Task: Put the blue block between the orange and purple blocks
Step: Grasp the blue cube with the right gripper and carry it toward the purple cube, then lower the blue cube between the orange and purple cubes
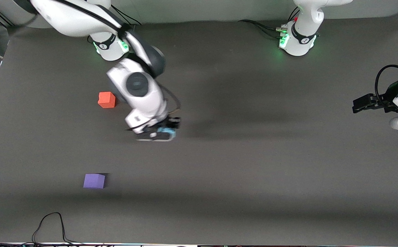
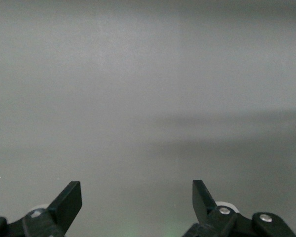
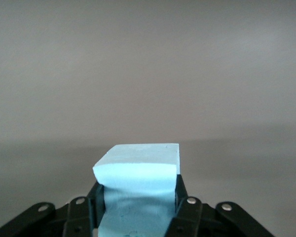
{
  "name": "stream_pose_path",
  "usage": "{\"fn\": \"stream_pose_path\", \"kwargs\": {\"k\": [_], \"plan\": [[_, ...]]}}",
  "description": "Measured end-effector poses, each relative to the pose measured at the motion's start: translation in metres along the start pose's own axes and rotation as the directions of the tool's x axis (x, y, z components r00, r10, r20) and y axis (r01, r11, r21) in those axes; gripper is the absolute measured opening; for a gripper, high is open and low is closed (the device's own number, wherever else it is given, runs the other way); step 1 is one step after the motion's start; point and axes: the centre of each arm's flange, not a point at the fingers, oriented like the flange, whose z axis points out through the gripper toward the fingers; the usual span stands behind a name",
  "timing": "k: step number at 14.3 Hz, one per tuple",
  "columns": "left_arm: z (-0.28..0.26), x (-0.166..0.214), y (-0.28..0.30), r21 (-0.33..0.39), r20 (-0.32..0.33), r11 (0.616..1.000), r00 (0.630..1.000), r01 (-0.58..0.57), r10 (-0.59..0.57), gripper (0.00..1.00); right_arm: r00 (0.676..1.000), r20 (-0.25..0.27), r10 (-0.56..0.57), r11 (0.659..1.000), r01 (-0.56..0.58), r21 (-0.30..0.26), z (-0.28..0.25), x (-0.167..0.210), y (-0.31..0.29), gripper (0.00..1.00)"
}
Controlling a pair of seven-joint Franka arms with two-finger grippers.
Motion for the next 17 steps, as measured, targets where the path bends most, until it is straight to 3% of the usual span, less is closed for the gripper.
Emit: {"fn": "stream_pose_path", "kwargs": {"k": [2, 5, 9, 11, 17], "plan": [[-0.001, 0.0, 0.0, 0.0, -0.001, 1.0, 1.0, -0.001, 0.001, 1.0, 1.0, 0.012, -0.015, 1.0, 0.015, 0.017, -0.009, 0.019, 0.077, 0.56], [-0.004, -0.002, 0.0, 0.0, -0.005, 1.0, 1.0, -0.004, 0.004, 1.0, 1.0, 0.006, -0.03, 0.997, 0.029, 0.075, 0.026, 0.023, 0.185, 0.56], [-0.009, -0.008, 0.002, 0.001, 0.0, 1.0, 1.0, -0.01, 0.01, 1.0, 0.998, -0.022, -0.066, 0.997, 0.066, 0.037, 0.115, -0.012, 0.285, 0.56], [-0.011, -0.01, 0.002, 0.001, -0.002, 1.0, 1.0, -0.011, 0.011, 1.0, 0.997, -0.017, -0.072, 0.997, 0.073, 0.022, 0.143, -0.024, 0.311, 0.56], [-0.006, -0.01, 0.002, 0.001, 0.011, 1.0, 1.0, -0.011, 0.011, 1.0, 0.999, -0.014, -0.05, 0.997, 0.051, 0.054, 0.171, -0.026, 0.316, 0.56]]}}
